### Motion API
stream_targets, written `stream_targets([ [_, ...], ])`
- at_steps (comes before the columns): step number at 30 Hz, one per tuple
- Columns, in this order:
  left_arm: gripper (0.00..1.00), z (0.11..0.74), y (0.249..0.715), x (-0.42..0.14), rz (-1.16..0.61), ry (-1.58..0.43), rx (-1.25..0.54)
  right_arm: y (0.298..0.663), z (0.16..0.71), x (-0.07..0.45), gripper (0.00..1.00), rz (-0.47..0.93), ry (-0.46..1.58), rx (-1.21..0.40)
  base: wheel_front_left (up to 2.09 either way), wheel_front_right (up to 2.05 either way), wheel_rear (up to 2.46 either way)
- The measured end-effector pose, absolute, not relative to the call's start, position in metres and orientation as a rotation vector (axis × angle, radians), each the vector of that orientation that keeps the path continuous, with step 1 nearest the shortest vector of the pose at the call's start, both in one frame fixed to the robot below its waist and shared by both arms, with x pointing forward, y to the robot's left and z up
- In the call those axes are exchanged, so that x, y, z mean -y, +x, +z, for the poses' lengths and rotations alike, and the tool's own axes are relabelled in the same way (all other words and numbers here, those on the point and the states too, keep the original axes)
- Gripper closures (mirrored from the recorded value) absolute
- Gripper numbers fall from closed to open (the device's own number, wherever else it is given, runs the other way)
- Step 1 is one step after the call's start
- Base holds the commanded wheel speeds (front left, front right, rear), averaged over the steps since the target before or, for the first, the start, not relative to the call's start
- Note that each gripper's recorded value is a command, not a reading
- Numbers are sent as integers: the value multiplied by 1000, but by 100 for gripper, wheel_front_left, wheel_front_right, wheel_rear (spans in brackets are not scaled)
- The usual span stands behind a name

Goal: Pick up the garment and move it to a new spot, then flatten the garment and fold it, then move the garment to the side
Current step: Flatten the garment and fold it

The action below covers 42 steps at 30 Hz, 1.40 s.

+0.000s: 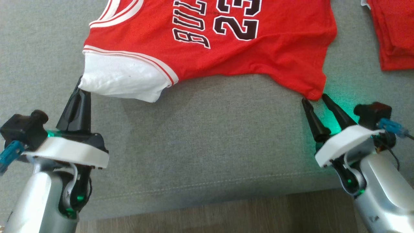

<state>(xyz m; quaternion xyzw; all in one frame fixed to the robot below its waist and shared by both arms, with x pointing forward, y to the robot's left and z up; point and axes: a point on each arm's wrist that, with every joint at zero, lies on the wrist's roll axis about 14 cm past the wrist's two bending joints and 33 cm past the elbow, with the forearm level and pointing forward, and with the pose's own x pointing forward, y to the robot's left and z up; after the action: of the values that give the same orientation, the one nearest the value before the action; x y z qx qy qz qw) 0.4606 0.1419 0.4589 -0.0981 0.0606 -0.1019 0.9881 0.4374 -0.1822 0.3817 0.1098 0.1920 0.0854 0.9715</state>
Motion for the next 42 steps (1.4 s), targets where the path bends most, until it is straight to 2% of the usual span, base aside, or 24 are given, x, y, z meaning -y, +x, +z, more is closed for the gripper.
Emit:
stream_targets([
  [2,100,458,461,-144,-195,-194,-124,444,382,179,66,171,228,-381,0,0,0],
  [3,100,458,461,-144,-194,-193,-125,446,381,178,98,173,226,-383,0,0,0],
  [9,100,460,459,-148,-187,-185,-126,448,379,179,100,169,224,-390,0,0,0],
  [13,100,475,460,-150,-202,-174,-88,454,410,195,100,128,272,-289,0,0,0],
  [17,100,524,475,-146,-258,-173,30,467,476,220,100,129,233,-149,0,0,0],
  [25,100,683,506,-121,-428,-78,375,485,652,252,100,141,47,154,0,0,0],
  [30,100,762,515,-109,-470,-13,519,493,729,262,100,128,-8,245,0,0,0],
  [35,100,777,549,-107,-460,41,468,518,752,266,100,119,-19,206,0,0,0],
  [37,100,773,559,-106,-457,57,440,527,750,265,100,121,-17,185,0,0,0],
  [42,100,753,611,-109,-403,151,335,576,723,253,100,130,-10,71,0,0,0],
])
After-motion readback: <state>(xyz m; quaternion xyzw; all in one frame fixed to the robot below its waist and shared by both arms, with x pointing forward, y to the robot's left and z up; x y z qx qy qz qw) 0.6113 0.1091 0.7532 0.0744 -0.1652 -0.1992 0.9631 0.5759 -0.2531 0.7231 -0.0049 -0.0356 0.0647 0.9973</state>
